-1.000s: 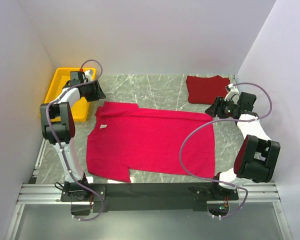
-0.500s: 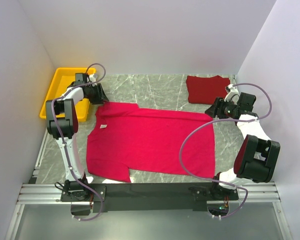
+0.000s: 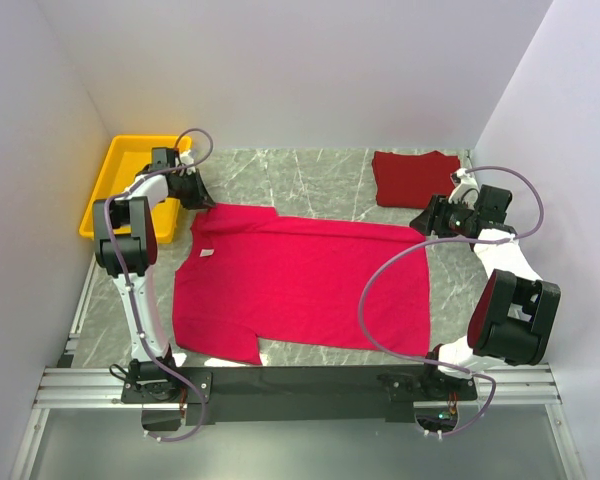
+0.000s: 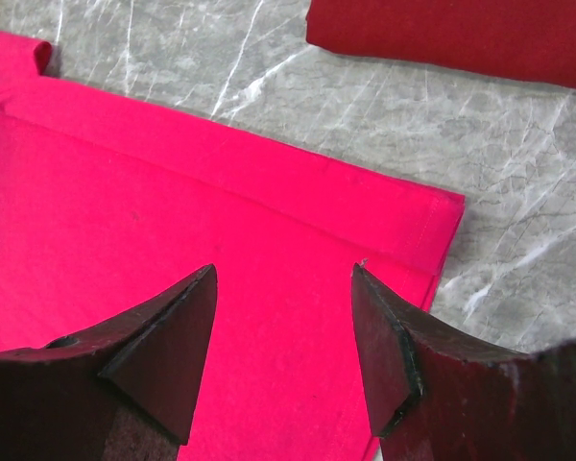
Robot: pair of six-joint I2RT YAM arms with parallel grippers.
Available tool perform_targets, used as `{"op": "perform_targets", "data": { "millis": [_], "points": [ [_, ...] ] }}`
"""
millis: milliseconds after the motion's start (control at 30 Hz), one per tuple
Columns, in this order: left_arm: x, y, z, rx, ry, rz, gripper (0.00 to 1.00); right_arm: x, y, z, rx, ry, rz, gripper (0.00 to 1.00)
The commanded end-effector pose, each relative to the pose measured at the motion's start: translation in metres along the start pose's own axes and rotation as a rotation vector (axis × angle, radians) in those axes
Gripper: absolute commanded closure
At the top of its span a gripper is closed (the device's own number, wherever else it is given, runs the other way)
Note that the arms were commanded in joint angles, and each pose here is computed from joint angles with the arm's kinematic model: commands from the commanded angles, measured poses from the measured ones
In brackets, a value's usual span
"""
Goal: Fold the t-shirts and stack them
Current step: Fold the tshirt
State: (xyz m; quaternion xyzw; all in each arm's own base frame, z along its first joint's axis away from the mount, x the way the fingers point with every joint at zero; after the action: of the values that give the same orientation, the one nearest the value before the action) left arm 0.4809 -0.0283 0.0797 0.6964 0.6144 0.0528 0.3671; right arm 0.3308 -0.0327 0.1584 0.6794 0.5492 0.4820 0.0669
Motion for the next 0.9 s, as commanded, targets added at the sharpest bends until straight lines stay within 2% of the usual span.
{"op": "perform_targets", "data": {
  "millis": [0,333,533,867],
  "points": [
    [-0.012,0.019,-0.008,-0.054,-0.061,0.06,0.99,0.009,0.016,-0.009,-0.052,0.012,-0.036,0.35],
    [-0.047,0.034,-0.061,-0.186,-0.192,0.177,0.99,0.008,0.012,-0.01,-0.053,0.011,-0.037,0.35],
    [-0.061,0.012,-0.087,-0.201,-0.243,0.18,0.99,0.009,0.012,-0.011,-0.057,0.017,-0.034,0.35],
    [-0.078,-0.036,-0.107,-0.163,-0.369,0.195,0.99,0.009,0.012,-0.011,-0.055,0.024,-0.038,0.35]
  ]
}}
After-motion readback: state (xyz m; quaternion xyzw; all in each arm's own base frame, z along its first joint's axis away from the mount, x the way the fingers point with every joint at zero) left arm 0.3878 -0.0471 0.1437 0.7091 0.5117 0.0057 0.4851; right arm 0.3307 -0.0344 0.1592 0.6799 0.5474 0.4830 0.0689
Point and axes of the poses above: each gripper's point midway between its finger pads, its own z axis out along the fingers, its own x axis along the line the jaws close on, y = z × x, the point moved 6 cm from there along -z, back along the fingers, and after that the axes turned 15 degrees about z, right-handed, at the moved point
